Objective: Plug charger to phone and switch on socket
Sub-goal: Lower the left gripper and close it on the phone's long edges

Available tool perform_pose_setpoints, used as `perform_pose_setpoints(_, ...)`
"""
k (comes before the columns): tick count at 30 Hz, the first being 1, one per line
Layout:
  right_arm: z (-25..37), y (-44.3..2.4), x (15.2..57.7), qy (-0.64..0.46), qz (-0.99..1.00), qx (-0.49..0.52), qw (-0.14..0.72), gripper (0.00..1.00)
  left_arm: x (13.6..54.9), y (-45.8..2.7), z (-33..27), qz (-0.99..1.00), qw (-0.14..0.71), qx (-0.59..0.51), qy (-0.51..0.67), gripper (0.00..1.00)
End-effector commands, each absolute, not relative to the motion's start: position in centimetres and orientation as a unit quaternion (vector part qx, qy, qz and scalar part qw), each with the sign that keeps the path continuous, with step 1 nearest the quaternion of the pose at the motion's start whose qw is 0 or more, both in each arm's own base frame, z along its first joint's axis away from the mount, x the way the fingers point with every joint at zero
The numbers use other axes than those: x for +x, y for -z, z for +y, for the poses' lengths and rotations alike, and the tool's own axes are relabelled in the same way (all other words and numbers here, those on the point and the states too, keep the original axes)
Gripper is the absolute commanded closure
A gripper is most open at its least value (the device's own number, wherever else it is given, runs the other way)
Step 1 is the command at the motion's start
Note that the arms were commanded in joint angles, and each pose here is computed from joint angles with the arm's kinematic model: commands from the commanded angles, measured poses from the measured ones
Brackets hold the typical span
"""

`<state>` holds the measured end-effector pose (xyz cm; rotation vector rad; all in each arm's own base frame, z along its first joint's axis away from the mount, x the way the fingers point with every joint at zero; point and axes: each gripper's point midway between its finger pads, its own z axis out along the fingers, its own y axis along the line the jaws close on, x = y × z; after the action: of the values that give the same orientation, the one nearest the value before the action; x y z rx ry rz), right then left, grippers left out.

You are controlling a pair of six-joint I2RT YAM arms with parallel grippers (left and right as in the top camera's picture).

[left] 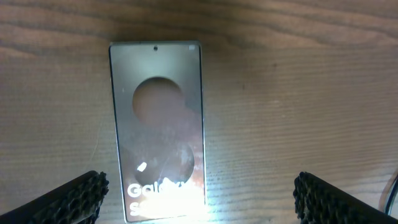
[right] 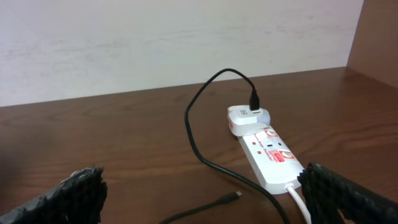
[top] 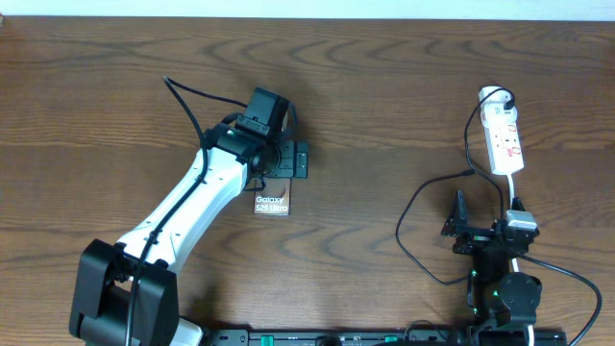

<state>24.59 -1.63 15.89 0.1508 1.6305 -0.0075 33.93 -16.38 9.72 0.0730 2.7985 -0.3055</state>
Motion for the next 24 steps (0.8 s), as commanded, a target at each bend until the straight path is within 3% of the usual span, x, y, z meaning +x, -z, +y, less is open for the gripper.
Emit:
perform_pose_setpoints(1, -1.3, -15.9, 24.6, 0.004, 0.728, 0.058, 0.683, 0.01, 34.2, -9.6, -16.2, 0.981, 0.165, 0.023, 0.100, 0.02)
perform_pose_setpoints(10, -1.3, -15.9, 24.6, 0.004, 0.728, 0.058, 0.683, 0.01, 35.0, -9.6, -14.4, 0.980, 0.196, 0.018, 0.026, 0.02)
perform_pose_setpoints(24, -1.3, -15.9, 24.6, 0.004, 0.728, 0.058, 0.683, 0.01, 34.6, -8.0, -14.7, 0.983, 0.178, 0.026, 0.020, 0.02)
